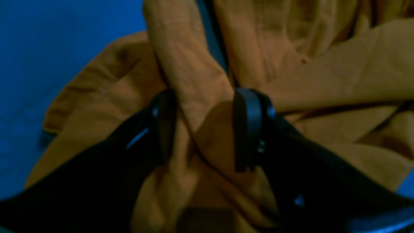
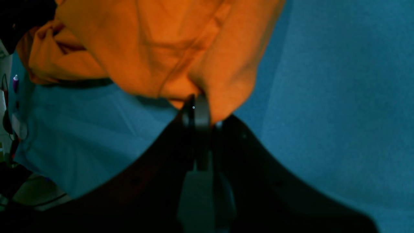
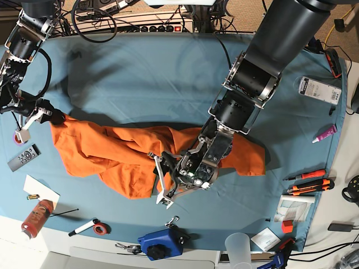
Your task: Layout the t-shirt on the table in an organized manner, then fold the t-shirt properly
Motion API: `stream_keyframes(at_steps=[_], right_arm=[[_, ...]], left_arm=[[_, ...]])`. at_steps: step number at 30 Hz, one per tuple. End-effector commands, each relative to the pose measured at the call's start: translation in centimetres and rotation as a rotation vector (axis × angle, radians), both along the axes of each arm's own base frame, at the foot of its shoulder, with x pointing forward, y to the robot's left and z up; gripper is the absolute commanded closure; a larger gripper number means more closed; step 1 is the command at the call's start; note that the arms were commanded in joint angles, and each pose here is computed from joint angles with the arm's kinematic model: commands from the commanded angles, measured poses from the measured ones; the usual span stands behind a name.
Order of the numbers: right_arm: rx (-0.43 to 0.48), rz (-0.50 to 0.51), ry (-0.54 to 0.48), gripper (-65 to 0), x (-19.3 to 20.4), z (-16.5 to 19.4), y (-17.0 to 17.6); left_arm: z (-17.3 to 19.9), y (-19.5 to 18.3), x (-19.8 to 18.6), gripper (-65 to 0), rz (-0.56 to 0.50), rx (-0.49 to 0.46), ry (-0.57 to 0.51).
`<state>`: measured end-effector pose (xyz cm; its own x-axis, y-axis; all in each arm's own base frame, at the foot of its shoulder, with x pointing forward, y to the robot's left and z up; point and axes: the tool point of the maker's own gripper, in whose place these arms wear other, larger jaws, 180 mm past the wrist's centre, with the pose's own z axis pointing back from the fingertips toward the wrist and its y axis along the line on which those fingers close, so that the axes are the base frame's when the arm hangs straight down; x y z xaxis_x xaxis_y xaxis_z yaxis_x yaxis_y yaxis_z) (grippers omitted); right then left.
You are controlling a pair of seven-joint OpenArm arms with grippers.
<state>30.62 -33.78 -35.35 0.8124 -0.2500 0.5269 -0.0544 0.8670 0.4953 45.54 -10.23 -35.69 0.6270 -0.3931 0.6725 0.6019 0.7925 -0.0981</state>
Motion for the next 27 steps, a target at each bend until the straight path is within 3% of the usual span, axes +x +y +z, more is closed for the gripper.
stream_keyframes(at_steps=[1, 3, 6, 7, 11, 17, 23, 25, 27], right_arm=[[-0.019, -0.009, -0.06, 0.0, 1.1, 2.0, -1.0], [-0.019, -0.009, -0.06, 0.0, 1.1, 2.0, -1.0], [-0.019, -0.009, -0.06, 0.0, 1.1, 2.0, -1.0], [-0.019, -0.009, -0.06, 0.0, 1.1, 2.0, -1.0], [-0.019, -0.009, -0.061, 0.0, 1.1, 2.0, -1.0], [-0.019, -0.01, -0.09, 0.0, 2.0, 3.0, -1.0], [-0.014, -0.01, -0.16, 0.0, 4.1, 5.3, -1.0], [-0.014, -0.01, -0.175, 0.0, 4.6, 5.8, -1.0], [-0.014, -0.01, -0.184, 0.0, 4.8, 6.1, -1.0]], left_arm=[[2.9, -1.8, 1.2, -26.4, -0.018, -0.049, -0.063], [2.9, -1.8, 1.2, -19.1, -0.017, -0.05, -0.064], [3.0, -1.9, 1.2, -1.2, -0.017, -0.053, -0.067], [3.0, -1.9, 1.2, 0.0, -0.017, -0.052, -0.067], [2.4, -1.2, 1.0, 0.0, -0.016, 0.003, -0.041], [4.3, 1.5, 1.8, 0.0, 0.091, 0.11, -0.039], [9.8, 3.5, 1.3, 0.0, 0.116, 0.032, -0.002], [11.6, 4.3, 1.4, 0.0, 0.127, -0.018, -0.033], [11.4, 6.2, 1.3, 0.0, 0.171, -0.038, -0.037]])
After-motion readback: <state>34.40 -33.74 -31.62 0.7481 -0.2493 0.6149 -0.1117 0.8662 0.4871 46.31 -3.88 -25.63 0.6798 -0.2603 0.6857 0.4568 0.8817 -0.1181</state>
